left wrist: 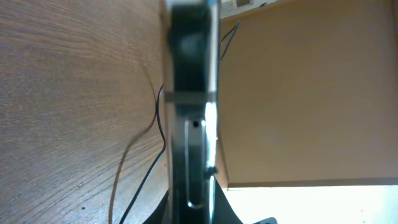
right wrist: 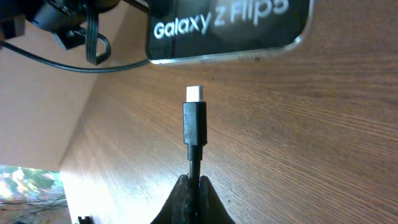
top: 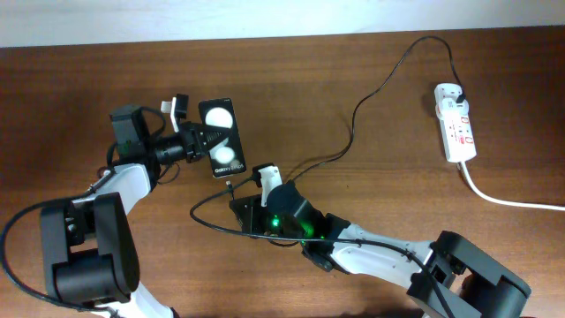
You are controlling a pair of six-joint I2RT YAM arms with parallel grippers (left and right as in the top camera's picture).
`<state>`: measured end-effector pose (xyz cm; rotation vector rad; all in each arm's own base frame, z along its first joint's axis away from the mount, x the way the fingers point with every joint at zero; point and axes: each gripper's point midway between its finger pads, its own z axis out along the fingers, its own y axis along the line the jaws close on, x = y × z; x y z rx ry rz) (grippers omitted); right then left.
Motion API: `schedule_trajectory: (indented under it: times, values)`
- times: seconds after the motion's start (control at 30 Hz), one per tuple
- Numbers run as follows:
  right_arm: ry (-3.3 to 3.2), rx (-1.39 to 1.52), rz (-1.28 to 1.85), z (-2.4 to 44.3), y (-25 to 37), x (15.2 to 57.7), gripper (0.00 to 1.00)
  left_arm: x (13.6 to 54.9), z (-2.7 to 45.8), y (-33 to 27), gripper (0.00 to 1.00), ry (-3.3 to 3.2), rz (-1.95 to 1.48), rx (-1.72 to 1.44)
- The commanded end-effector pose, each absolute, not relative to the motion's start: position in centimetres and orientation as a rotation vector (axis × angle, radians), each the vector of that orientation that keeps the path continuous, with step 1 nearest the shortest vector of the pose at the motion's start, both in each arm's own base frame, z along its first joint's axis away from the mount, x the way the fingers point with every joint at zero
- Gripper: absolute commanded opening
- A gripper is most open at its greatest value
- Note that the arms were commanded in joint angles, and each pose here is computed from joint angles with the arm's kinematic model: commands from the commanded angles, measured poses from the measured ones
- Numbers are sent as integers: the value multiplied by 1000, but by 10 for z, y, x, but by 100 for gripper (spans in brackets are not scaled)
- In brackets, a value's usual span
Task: Plug charger to phone and switch on socket
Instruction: 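Push the USB-C plug up into the phone port with the right gripper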
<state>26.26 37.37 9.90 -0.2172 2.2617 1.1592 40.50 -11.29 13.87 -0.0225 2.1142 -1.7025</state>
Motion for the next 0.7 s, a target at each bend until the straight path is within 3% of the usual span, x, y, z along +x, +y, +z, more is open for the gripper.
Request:
schedule_trajectory:
  times: [0.0,0.67]
  values:
    - [2264,-216,1130,94,370,267,4,405,148,-106,0,2090,-1691,-11]
    - [2213,-223,1199,107,372,273,4,398,154,-109,0,2110,-1813,-88]
